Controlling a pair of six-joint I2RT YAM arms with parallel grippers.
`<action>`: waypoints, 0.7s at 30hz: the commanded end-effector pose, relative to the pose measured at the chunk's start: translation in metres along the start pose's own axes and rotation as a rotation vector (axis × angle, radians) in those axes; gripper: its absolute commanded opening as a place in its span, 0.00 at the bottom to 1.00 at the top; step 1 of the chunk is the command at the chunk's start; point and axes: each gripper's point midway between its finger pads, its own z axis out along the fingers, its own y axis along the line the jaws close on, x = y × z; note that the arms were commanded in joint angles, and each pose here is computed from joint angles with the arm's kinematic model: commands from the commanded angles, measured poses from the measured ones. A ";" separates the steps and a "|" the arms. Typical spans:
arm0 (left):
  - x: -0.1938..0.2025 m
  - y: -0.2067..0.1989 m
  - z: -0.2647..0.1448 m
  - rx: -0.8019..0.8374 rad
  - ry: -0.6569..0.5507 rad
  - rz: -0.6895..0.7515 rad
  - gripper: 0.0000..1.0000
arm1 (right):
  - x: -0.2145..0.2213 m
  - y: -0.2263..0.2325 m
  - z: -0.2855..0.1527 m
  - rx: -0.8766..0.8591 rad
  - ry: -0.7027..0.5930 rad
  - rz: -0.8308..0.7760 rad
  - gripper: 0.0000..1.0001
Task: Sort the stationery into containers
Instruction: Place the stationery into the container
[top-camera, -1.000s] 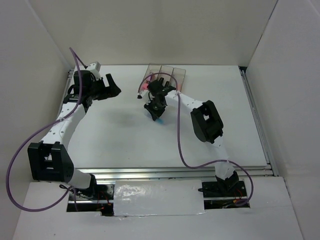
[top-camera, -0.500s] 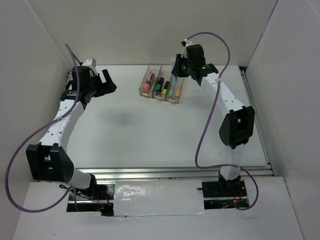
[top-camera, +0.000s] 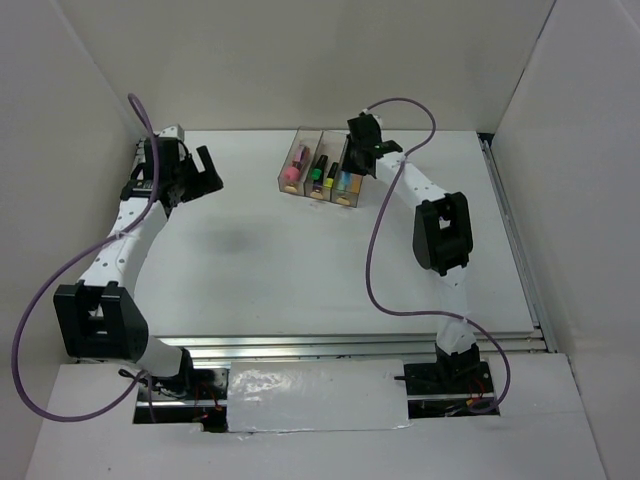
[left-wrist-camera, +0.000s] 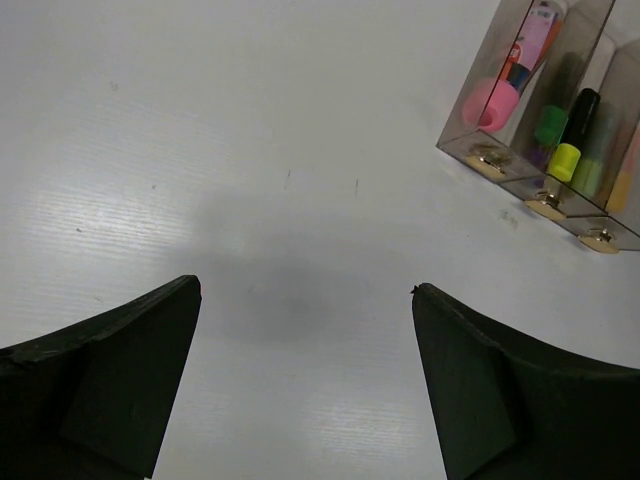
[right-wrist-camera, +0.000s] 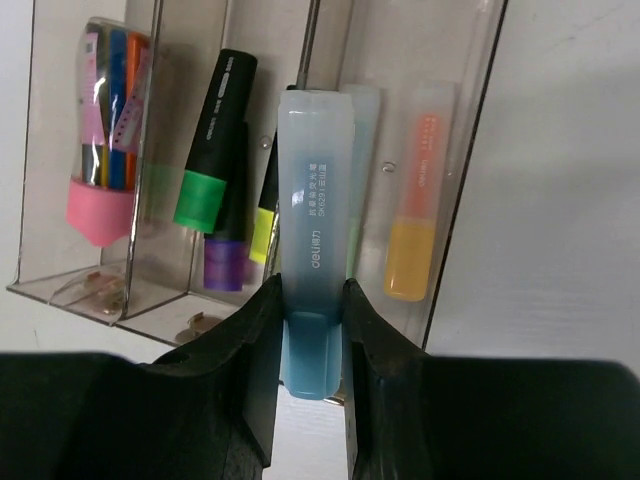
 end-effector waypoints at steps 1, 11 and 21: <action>-0.006 -0.002 0.001 0.006 0.004 -0.021 0.99 | -0.039 0.000 -0.004 0.023 -0.123 0.064 0.00; -0.008 0.015 0.012 -0.027 0.036 -0.012 0.99 | -0.029 0.004 0.002 -0.043 -0.082 0.006 0.71; -0.054 0.028 -0.017 0.106 -0.085 0.146 0.99 | -0.115 0.003 -0.172 -0.139 -0.378 -0.233 0.99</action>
